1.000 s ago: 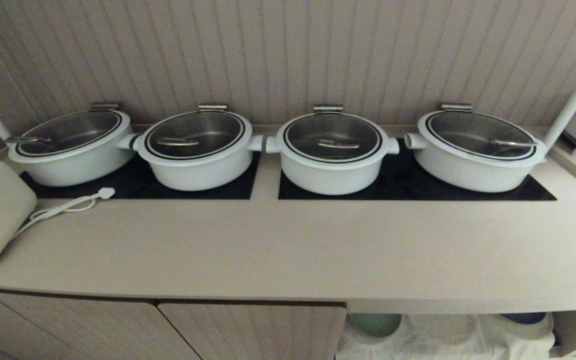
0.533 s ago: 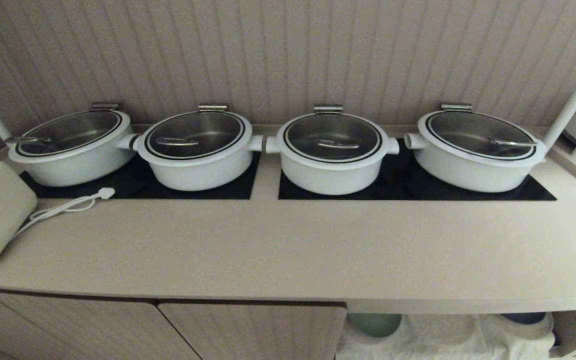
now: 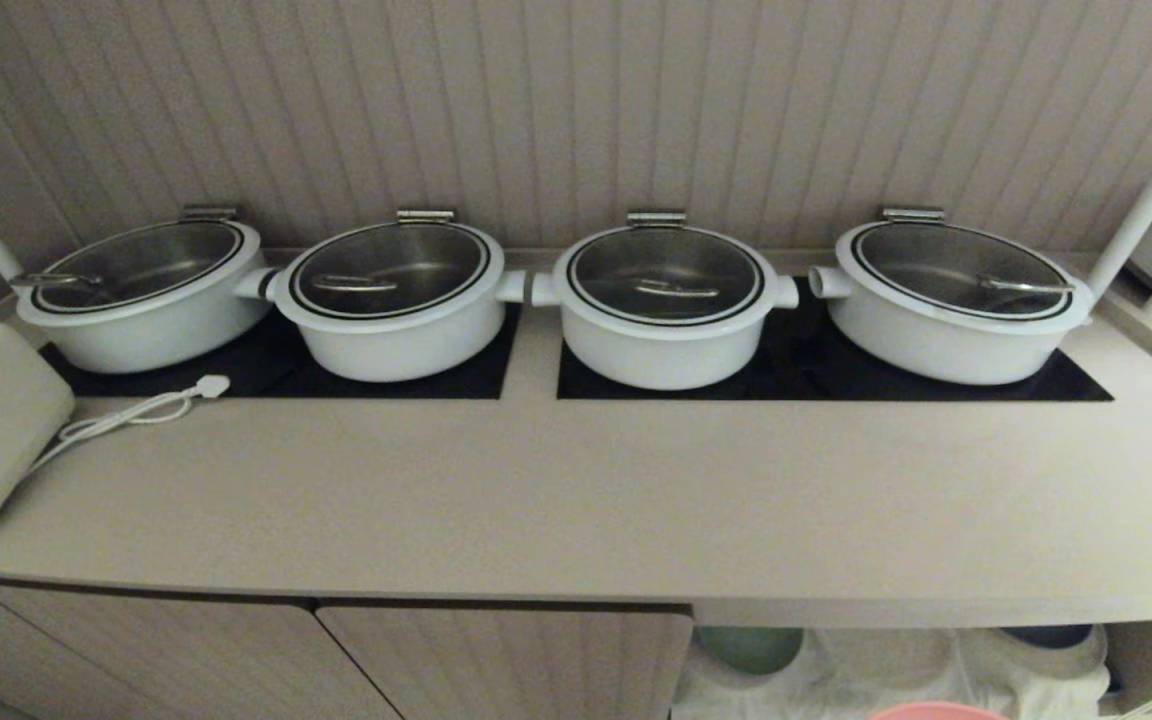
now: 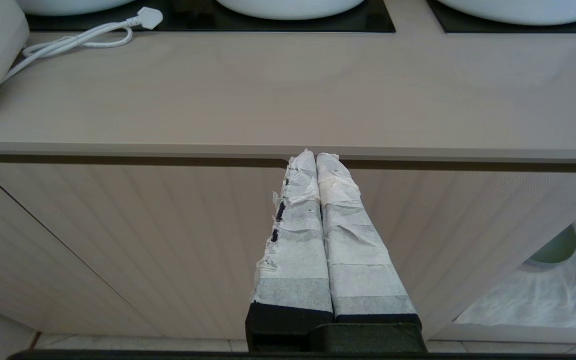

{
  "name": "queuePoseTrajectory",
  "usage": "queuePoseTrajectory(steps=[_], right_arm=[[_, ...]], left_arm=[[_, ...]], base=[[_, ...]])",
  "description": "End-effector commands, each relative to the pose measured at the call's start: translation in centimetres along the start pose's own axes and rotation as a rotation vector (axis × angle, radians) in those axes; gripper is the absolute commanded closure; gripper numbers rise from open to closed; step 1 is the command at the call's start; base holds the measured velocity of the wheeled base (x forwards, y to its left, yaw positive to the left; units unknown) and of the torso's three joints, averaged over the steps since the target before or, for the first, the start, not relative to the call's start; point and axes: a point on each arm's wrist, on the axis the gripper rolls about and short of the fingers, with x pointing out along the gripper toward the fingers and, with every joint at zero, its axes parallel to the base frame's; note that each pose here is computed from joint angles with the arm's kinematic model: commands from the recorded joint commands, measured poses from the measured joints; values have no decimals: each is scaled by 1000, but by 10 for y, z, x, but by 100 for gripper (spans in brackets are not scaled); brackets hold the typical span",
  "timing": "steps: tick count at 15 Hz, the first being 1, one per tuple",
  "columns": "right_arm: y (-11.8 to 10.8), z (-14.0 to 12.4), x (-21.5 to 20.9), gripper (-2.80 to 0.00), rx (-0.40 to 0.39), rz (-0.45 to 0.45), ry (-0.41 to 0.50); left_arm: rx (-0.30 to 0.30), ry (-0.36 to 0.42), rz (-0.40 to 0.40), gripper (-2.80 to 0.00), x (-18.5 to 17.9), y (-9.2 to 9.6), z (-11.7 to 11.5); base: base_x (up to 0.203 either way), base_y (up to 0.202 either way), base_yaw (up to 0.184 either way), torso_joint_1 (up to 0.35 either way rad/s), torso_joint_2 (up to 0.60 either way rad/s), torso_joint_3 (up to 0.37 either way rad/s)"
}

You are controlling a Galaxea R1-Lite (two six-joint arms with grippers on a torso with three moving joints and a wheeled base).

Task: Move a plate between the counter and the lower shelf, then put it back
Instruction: Put the plate in the cupboard

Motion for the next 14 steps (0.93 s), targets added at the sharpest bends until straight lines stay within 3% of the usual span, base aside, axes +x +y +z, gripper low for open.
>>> queuePoseTrajectory(steps=[1, 14], right_arm=[[0, 2, 2, 0, 7, -18, 17], [3, 10, 3, 0, 6, -36, 7]], left_arm=[[0, 0, 0, 0, 0, 0, 0], [0, 0, 0, 0, 0, 0, 0]], base=[[0, 0, 0, 0, 0, 0], [0, 0, 0, 0, 0, 0]])
